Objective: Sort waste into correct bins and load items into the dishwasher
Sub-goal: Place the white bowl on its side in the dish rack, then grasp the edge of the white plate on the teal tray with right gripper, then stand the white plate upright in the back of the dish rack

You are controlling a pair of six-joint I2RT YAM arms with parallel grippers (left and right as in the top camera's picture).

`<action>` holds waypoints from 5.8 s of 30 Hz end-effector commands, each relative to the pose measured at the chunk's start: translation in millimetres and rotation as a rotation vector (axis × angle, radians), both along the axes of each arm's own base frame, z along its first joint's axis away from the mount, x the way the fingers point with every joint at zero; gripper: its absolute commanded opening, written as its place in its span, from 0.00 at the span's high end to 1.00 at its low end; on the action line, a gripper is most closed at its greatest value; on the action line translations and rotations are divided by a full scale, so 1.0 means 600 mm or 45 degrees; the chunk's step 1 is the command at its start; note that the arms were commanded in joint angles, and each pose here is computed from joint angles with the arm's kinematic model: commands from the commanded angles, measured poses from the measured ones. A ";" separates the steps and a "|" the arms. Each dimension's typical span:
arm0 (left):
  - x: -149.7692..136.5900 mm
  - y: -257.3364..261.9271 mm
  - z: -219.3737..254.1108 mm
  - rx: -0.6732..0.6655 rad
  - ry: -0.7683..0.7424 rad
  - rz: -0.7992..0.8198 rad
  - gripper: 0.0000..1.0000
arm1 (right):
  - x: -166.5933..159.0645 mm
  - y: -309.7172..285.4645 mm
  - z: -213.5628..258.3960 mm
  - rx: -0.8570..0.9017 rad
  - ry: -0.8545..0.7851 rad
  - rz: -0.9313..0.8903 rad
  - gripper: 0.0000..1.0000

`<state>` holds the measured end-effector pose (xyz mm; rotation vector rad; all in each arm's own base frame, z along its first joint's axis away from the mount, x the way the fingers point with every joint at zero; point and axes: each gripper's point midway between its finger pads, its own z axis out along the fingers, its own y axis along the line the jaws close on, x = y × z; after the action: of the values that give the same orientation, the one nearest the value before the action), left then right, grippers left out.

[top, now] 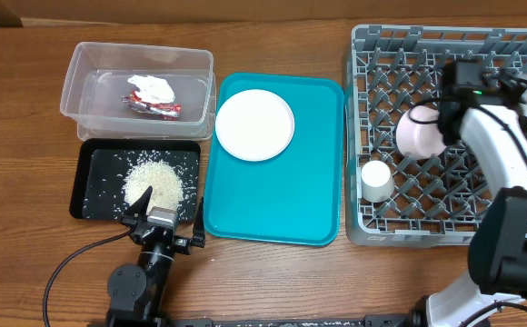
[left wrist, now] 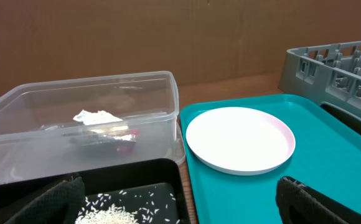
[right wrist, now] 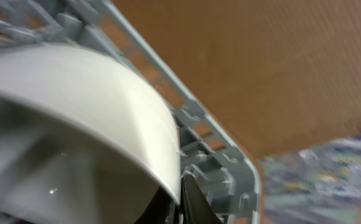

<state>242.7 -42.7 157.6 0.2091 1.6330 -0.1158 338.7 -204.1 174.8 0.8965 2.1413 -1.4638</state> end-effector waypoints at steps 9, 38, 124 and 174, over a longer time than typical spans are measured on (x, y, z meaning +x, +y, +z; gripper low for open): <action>0.000 0.001 -0.002 -0.008 0.003 0.001 0.00 | 0.001 -0.002 -0.041 0.175 0.019 0.018 0.96; 0.000 0.001 -0.002 -0.008 0.003 0.001 0.00 | 0.052 0.283 0.083 0.562 -0.295 0.559 0.46; 0.000 0.001 -0.002 -0.008 0.003 0.001 0.00 | 0.175 0.273 0.125 0.016 -0.256 0.699 0.96; 0.000 0.001 -0.002 -0.008 0.003 0.001 0.00 | 0.046 0.612 0.217 0.606 -0.429 1.496 0.33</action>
<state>242.7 -42.7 157.6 0.2091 1.6330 -0.1158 406.5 110.7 257.9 -0.0537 2.1131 -0.6823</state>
